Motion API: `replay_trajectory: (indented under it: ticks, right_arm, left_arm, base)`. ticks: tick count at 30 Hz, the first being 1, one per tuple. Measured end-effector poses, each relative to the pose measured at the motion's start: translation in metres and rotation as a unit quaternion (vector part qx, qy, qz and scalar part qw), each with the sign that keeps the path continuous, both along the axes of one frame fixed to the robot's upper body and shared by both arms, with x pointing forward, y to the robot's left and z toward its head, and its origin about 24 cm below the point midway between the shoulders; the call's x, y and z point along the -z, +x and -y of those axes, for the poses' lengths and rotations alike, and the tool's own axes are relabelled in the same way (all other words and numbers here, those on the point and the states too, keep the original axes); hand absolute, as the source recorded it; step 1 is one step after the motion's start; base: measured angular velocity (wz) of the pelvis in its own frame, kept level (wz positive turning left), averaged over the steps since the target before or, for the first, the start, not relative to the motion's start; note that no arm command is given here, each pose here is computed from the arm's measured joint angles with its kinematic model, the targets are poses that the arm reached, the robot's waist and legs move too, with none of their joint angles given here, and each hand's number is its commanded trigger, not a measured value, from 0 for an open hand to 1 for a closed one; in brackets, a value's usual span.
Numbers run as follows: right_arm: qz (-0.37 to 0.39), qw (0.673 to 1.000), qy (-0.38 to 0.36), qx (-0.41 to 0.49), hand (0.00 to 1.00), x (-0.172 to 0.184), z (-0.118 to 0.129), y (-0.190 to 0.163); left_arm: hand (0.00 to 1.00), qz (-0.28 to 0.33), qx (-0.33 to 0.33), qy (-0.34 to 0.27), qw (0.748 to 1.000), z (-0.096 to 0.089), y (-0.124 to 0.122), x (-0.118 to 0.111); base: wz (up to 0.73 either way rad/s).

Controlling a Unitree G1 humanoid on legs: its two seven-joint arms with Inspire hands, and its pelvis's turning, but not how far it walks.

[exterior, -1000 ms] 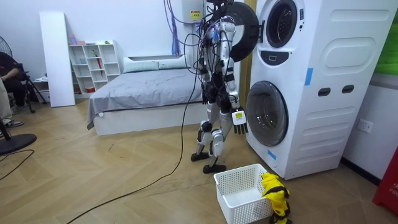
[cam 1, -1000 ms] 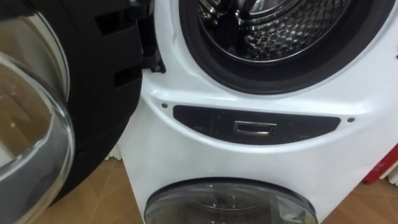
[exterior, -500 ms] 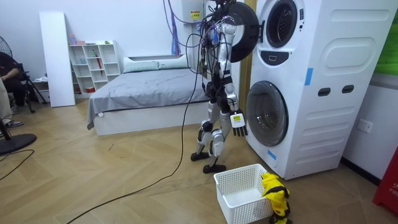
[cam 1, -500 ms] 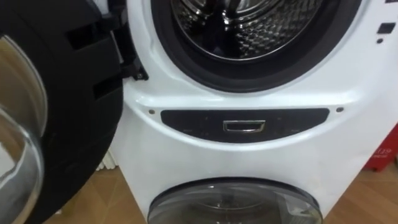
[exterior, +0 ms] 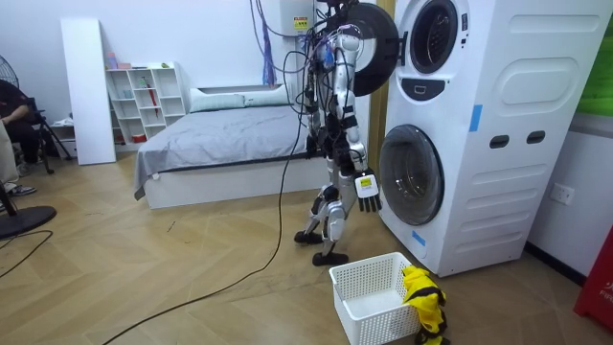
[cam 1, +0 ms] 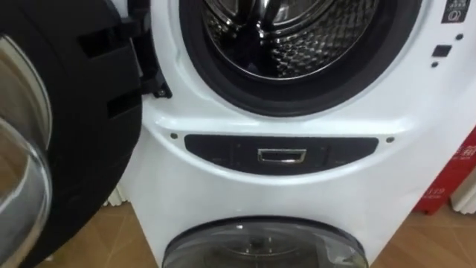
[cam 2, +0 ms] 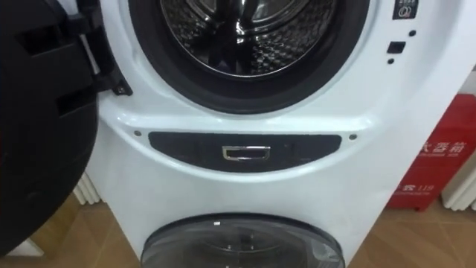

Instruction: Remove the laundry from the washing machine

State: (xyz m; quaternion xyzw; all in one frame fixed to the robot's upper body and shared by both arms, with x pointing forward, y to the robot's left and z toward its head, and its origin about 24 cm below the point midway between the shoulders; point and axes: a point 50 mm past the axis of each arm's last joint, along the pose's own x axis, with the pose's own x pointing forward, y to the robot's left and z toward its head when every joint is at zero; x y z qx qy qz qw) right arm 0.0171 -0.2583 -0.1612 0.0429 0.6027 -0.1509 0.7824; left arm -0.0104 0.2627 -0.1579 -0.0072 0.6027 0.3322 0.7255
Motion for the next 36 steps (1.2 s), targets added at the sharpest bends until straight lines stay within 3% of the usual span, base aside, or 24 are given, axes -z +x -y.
replay_trajectory:
  ticks: [2,6,9,12,17,21,24,36]
  right_arm:
    - [0.006,1.0,-0.01,-0.002,0.0,-0.002,0.003,0.004]
    - [0.018,1.0,-0.015,-0.002,0.0,-0.002,0.004,0.016]
    - [0.025,0.999,-0.019,-0.004,0.0,-0.002,0.002,0.019]
    - [0.037,0.999,-0.019,0.002,0.0,-0.001,-0.003,0.029]
    - [0.039,0.999,-0.02,0.0,0.0,-0.001,-0.006,0.034]
    - [0.036,0.998,-0.023,0.036,0.0,-0.003,0.001,0.029]
    - [0.032,0.998,-0.039,0.024,0.0,-0.006,0.012,0.029]
    - [0.043,0.997,0.023,-0.059,0.0,0.0,-0.019,0.049]
  left_arm:
    - [0.0,0.012,0.002,0.0,1.0,0.0,0.01,0.0]
    - [0.0,0.078,0.048,-0.016,0.996,0.006,0.064,-0.002]
    - [0.0,0.119,0.118,-0.017,0.986,0.016,0.105,-0.008]
    - [0.0,0.135,0.159,-0.006,0.978,0.019,0.123,-0.012]
    - [0.0,0.111,0.187,0.002,0.976,0.019,0.109,-0.008]
    - [0.0,0.043,0.18,-0.014,0.983,0.019,0.062,0.003]
    - [0.0,0.022,0.173,-0.013,0.985,0.017,0.045,0.004]
    - [0.0,0.019,0.148,-0.007,0.989,0.012,0.038,0.003]
  base:
    - [0.04]
    - [0.17]
    - [0.18]
    - [-0.09]
    - [-0.14]
    - [0.19]
    - [0.35]
    - [-0.21]
